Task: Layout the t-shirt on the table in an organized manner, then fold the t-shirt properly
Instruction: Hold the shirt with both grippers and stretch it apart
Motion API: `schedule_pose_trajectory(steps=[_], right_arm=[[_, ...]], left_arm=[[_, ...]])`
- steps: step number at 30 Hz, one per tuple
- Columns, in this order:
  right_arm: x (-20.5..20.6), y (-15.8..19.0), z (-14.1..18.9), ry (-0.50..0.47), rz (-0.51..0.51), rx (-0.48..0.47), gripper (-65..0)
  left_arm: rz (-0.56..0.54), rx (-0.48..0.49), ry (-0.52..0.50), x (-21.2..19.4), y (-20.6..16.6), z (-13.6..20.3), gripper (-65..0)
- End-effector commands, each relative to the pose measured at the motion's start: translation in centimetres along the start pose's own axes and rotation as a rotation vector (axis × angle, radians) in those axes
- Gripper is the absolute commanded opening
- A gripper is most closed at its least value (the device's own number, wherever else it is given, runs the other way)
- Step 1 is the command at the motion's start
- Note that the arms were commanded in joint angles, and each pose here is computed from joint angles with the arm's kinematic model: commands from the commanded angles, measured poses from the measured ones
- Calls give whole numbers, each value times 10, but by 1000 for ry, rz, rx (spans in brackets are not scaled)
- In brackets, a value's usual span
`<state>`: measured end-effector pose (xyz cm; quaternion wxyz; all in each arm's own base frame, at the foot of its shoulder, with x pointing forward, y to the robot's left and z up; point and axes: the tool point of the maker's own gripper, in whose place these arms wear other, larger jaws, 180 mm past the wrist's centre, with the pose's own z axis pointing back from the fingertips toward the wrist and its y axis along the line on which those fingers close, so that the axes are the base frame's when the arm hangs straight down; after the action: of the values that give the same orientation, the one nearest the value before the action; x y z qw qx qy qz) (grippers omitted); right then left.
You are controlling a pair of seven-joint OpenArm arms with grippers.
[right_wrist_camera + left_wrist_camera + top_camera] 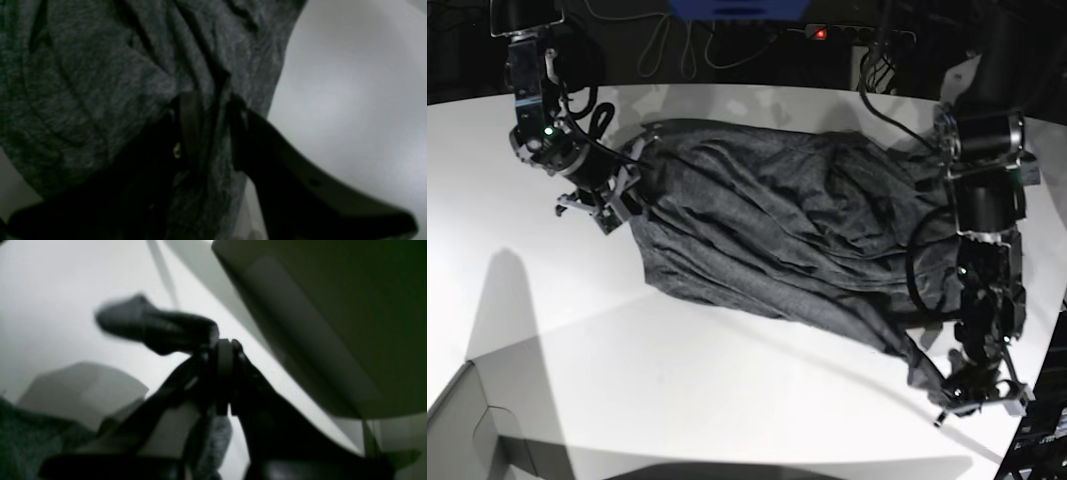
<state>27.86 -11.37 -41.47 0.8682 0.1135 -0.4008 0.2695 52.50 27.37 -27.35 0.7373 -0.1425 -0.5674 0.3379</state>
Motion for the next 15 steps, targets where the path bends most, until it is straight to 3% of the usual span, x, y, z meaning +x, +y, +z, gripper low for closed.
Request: schedule_pose_trajectory(steps=[1,4,10,15], right_arm=[[14,-4,3,-50,5,-4,-494],[14,-4,3,-50,5,-4,-494],[13,-5,3,-46,7,-5,-494],[13,-5,3,-45,6,-5,-494]], left_arm=[[-7,-30,-61,24,-11,0,-649],[-18,-9,-49,15,1,2,-631],[-30,61,-79,35,42,9,-422],[97,119,-142,59,73,17,-392]])
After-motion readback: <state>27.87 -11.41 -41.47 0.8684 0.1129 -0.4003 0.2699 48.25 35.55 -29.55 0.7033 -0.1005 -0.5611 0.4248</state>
